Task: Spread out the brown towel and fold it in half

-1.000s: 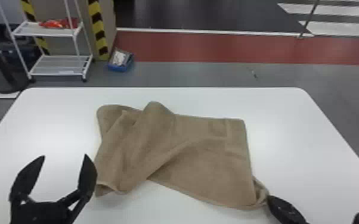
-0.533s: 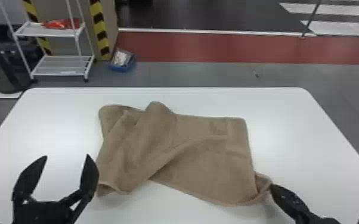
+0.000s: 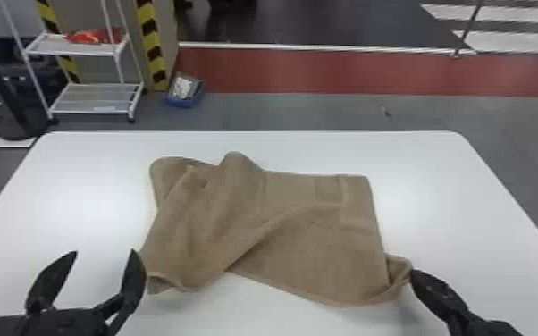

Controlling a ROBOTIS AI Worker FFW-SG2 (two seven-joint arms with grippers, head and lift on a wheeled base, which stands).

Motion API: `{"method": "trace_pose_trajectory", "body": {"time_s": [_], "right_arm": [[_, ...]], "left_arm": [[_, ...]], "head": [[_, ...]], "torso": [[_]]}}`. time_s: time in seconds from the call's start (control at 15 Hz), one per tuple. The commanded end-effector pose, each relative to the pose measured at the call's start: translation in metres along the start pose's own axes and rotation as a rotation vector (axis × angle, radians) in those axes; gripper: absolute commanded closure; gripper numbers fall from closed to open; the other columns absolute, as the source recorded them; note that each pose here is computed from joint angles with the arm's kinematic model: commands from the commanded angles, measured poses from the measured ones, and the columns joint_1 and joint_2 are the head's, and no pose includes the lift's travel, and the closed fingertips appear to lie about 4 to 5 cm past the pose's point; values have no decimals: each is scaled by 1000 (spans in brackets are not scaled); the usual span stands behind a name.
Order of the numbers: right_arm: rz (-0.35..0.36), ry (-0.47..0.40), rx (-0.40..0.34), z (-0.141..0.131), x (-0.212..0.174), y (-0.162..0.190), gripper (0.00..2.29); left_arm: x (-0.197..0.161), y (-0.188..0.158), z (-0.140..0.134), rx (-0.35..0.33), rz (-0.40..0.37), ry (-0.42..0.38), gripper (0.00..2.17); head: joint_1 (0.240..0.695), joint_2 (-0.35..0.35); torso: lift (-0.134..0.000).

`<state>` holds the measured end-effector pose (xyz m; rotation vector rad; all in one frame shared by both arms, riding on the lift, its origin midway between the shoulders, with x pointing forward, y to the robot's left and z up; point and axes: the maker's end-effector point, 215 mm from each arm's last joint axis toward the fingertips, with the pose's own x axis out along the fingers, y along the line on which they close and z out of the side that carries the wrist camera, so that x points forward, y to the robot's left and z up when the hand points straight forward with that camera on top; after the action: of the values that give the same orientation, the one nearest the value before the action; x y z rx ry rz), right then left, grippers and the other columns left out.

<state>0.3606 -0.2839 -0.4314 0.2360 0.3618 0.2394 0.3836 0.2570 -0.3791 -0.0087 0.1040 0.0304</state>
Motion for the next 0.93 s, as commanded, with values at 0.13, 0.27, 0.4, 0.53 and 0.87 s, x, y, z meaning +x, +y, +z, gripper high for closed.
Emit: {"method": "trace_pose_trajectory", "body": {"time_s": [0.13,0.27,0.4,0.53,0.87], "right_arm": [[14,2,0,-2,1,4,1295],[16,6,0,-3,1,4,1295],[18,4,-1,-2,2,6,1295],[19,5,-2,-2,3,5,1295],[24,5,-6,-2,4,7,1295]], "left_arm": [[-6,3,-28,21,8,73,178],[-10,4,-51,41,9,140,211],[-15,2,-62,42,2,171,215],[-19,0,-68,37,0,181,218],[-21,-12,-70,22,-29,183,333]], "head": [[695,-41],[695,-35],[695,-32],[695,-32],[695,-42]], "torso": [[-128],[-128],[-128],[-128],[-128]]}}
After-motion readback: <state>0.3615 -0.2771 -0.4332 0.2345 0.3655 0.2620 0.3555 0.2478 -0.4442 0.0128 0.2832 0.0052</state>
